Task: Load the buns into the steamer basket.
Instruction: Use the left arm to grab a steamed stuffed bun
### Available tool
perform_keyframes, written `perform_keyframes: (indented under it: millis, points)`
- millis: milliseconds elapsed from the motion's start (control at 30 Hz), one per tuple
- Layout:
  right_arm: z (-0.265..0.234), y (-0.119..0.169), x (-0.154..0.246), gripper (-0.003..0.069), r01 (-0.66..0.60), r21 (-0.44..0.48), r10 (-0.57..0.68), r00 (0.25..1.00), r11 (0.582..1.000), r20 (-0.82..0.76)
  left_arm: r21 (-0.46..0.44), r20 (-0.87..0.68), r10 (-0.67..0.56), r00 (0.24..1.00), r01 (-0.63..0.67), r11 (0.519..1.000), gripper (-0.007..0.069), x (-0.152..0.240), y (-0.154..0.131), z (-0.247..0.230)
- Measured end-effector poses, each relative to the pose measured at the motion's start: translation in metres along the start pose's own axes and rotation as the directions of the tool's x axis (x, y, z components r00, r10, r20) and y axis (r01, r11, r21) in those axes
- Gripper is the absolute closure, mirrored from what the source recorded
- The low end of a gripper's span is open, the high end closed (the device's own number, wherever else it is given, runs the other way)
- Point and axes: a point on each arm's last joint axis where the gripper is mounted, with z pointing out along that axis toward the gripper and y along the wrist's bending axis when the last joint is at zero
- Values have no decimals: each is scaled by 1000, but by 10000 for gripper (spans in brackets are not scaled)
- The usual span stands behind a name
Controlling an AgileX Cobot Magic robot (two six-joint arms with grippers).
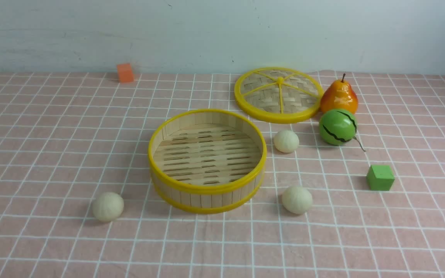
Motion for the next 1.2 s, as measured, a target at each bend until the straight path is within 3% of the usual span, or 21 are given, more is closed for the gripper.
perform_keyframes:
  millis: [1200]
  points:
    - [0, 0, 0, 643, 0, 0, 0, 1000, 1000, 0, 0, 0, 0, 1000, 0, 1000, 418, 0, 0, 0]
